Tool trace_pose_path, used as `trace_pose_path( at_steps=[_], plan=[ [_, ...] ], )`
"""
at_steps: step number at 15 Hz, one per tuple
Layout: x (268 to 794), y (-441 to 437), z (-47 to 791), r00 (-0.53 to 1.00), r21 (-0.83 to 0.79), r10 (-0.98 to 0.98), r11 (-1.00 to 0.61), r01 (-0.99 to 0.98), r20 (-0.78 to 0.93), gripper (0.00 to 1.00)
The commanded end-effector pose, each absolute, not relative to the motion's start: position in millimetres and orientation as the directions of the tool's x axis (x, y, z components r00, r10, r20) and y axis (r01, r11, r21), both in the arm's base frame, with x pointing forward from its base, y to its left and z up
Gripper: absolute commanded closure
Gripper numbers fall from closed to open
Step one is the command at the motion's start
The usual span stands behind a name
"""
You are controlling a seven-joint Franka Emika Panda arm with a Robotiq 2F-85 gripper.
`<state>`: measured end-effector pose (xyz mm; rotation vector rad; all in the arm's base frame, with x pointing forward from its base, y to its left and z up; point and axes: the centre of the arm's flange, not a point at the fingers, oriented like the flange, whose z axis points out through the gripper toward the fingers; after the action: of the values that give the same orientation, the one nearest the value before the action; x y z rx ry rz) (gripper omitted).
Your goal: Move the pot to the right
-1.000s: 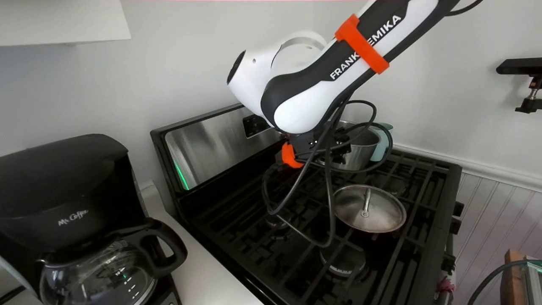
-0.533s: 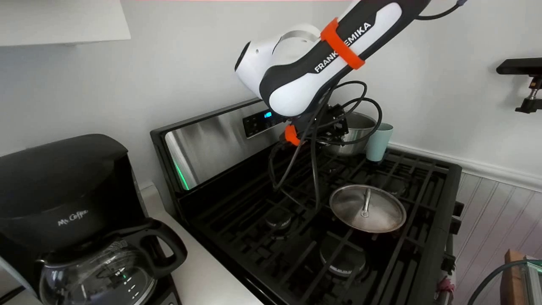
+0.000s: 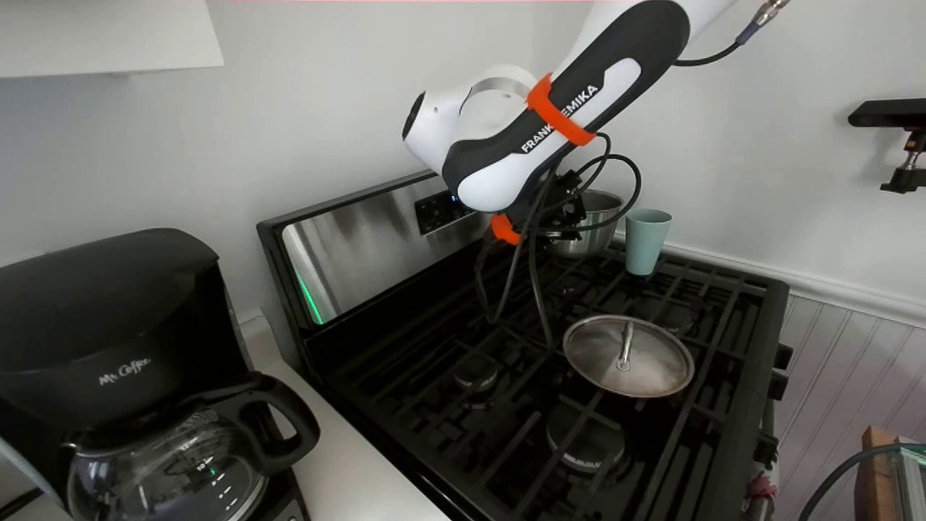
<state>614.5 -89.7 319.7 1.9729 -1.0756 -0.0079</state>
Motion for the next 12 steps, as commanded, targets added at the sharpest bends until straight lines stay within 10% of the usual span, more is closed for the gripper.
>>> trace_pose_path(
  at_steps=[1, 12],
  plan=[
    [632.8, -101.4, 320.8, 0.678, 0.692, -0.621, -0.286, -0.663, 0.393, 0.98],
    [615.5, -117.6, 295.6, 0.505, 0.624, -0.66, -0.07, -0.778, 0.556, 0.98]
  ],
)
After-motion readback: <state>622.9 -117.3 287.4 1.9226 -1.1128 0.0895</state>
